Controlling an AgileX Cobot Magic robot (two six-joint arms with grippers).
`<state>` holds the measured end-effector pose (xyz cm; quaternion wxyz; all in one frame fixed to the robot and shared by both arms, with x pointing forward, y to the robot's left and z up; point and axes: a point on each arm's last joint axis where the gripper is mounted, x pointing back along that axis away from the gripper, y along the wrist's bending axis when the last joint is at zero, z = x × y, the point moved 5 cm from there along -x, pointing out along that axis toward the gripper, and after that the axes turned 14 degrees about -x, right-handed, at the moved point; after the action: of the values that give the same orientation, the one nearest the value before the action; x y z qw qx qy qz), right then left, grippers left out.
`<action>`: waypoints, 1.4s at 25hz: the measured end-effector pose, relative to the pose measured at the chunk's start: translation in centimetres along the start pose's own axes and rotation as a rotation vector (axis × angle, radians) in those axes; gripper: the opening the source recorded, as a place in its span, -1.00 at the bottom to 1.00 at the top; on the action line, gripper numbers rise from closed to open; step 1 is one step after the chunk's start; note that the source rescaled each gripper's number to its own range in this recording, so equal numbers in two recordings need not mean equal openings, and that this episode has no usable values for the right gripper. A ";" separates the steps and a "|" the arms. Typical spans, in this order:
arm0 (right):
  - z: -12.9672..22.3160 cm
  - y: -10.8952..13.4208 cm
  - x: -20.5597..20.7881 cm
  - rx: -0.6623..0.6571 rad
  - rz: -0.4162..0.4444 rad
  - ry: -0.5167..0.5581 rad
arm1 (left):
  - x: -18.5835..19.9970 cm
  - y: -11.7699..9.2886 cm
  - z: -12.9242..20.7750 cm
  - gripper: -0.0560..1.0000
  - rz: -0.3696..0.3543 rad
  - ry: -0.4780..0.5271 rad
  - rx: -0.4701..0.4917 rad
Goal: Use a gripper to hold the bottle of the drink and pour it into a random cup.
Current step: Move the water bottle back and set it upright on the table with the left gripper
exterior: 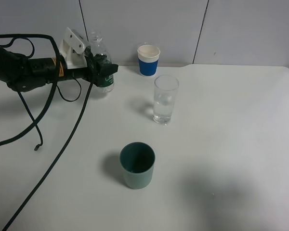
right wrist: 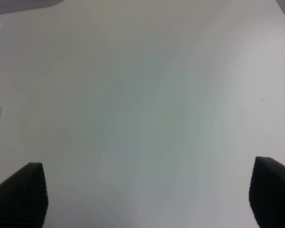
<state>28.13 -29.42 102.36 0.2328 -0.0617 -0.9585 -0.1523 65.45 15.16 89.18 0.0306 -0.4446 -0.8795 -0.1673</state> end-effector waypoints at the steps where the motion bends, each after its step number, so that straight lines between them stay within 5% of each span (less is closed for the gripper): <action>1: 0.0 0.0 0.0 0.000 0.000 0.000 | 0.0 0.1 0.2 -0.84 -0.008 -0.002 -0.010; 29: 0.0 0.0 0.0 0.000 0.000 0.000 | -0.7 -0.5 3.7 -0.84 -0.028 0.018 0.025; 30: 0.0 0.0 0.0 0.000 0.000 0.000 | -0.7 -0.5 3.7 -0.71 -0.028 0.016 0.025; 33: 0.0 0.0 0.0 0.000 0.000 0.000 | -0.7 -0.2 3.6 0.40 -0.048 0.011 0.037; 35: 0.0 0.0 0.0 0.000 0.000 0.000 | -0.7 0.0 3.6 0.81 -0.065 0.009 0.047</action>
<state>28.13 -29.42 102.36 0.2328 -0.0617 -0.9585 -0.1523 66.23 15.77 85.64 0.0399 -0.4142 -0.8970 -0.1493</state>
